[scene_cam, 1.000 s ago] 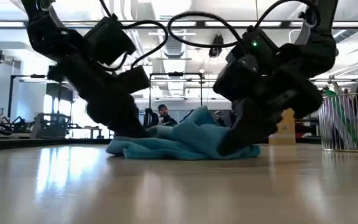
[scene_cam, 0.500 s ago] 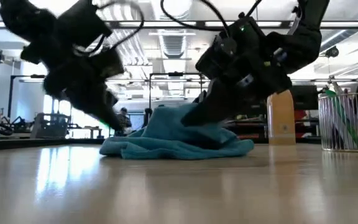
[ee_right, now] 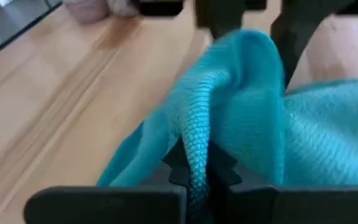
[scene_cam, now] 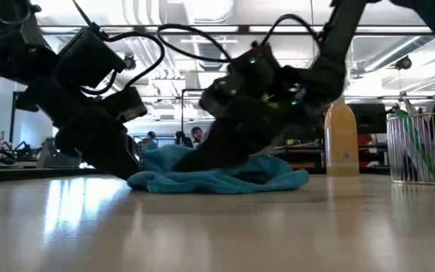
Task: Apply microfiber cloth
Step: Wipe the front and back of the black cellphone using the blue microfiber cloth
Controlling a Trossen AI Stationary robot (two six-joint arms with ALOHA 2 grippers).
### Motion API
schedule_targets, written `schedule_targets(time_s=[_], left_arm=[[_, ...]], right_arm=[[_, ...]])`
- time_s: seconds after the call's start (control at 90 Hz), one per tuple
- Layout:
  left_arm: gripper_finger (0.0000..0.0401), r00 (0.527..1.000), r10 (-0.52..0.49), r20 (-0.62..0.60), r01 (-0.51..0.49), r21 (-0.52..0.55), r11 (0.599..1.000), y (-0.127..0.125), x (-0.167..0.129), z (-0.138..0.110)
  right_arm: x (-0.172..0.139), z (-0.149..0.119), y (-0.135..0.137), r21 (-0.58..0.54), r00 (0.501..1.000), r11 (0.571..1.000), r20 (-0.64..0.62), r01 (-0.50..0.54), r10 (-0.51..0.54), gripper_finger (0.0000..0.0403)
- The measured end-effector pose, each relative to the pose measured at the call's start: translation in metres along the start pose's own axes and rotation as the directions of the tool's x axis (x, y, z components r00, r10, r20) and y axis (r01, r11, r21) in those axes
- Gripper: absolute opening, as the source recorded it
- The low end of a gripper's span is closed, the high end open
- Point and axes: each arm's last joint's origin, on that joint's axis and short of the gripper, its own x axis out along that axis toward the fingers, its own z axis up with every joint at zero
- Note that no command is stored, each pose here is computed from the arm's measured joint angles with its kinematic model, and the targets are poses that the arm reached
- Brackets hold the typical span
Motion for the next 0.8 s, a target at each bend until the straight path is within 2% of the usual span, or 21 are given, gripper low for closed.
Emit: schedule_targets(time_s=[0.167, 0.256, 0.3, 0.411, 0.611, 0.8], left_arm=[[0.0075, 1.0, 0.0, 0.004, 0.0, -0.002, 1.0, 0.0, 0.0, -0.002], [0.0075, 1.0, -0.006, 0.008, 0.006, -0.001, 1.0, 0.0, -0.002, -0.003], [0.0075, 1.0, -0.008, 0.007, 0.008, -0.001, 1.0, 0.0, -0.003, -0.003], [0.0075, 1.0, -0.01, 0.011, 0.01, -0.016, 1.0, 0.001, -0.004, -0.006], [0.0075, 1.0, -0.011, 0.015, 0.012, -0.03, 0.999, 0.001, -0.005, -0.008], [0.0075, 0.999, -0.016, 0.03, 0.017, -0.022, 1.0, 0.001, -0.005, -0.007]], right_arm=[[0.008, 0.008, -0.02, 0.032, 0.999, 0.999, 0.007, 0.041, -0.041, 0.0], [0.006, 0.012, -0.028, 0.034, 0.994, 0.994, -0.005, 0.107, -0.107, 0.0], [0.002, 0.013, -0.032, 0.032, 0.985, 0.985, -0.022, 0.172, -0.171, 0.0], [-0.014, 0.016, -0.036, 0.004, 0.948, 0.95, -0.065, 0.312, -0.311, 0.0], [-0.058, 0.026, -0.035, -0.04, 0.887, 0.898, -0.146, 0.438, -0.439, 0.0], [-0.095, 0.027, -0.025, -0.063, 0.863, 0.895, -0.245, 0.441, -0.442, 0.0]])
